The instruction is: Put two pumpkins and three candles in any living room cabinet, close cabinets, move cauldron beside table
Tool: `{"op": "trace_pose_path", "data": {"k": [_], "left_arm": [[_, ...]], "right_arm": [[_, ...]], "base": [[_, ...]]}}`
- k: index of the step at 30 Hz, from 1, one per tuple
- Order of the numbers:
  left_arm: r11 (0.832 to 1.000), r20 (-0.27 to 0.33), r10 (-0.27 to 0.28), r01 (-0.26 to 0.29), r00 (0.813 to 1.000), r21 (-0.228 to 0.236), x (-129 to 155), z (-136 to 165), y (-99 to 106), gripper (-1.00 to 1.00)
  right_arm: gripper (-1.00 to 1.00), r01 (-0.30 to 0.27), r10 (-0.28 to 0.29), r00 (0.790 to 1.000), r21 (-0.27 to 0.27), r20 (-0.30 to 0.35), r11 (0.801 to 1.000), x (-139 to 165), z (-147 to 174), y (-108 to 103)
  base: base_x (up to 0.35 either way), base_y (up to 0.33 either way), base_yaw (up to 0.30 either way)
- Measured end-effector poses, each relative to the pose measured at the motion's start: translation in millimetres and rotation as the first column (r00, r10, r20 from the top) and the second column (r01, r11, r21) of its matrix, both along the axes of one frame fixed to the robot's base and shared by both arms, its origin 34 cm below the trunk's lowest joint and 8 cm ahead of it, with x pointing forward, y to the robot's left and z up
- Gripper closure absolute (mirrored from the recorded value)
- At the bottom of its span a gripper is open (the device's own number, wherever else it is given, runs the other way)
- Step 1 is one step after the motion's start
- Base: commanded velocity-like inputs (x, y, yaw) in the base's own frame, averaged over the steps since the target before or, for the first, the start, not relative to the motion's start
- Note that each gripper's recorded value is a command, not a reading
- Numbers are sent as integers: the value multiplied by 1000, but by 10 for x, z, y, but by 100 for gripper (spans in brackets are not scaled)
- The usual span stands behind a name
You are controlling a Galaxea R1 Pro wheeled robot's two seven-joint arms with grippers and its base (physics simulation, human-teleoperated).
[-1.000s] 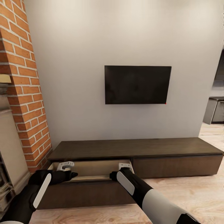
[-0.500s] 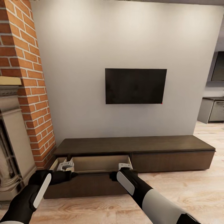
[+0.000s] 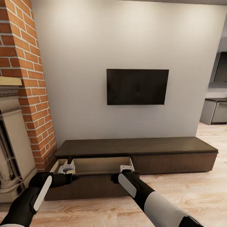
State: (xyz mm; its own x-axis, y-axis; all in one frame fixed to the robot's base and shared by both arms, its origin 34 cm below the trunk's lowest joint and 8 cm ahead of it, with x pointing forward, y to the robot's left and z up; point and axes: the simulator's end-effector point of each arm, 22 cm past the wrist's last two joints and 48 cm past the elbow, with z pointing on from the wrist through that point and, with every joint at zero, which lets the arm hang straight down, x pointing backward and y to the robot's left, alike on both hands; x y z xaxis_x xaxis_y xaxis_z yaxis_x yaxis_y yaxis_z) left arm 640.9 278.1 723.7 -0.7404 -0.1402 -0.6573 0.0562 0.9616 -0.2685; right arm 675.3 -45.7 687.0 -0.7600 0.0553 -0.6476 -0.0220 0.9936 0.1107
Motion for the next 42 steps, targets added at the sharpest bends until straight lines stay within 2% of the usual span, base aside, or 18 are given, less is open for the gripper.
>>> {"op": "trace_pose_path", "data": {"k": [42], "left_arm": [[1000, -10, -6, 6, 1000, 3, -174, -891, -34, -100]], "right_arm": [[-100, -17, 17, 1000, 6, 11, 1000, -145, -847, 38]], "base": [[0, 0, 0]]}}
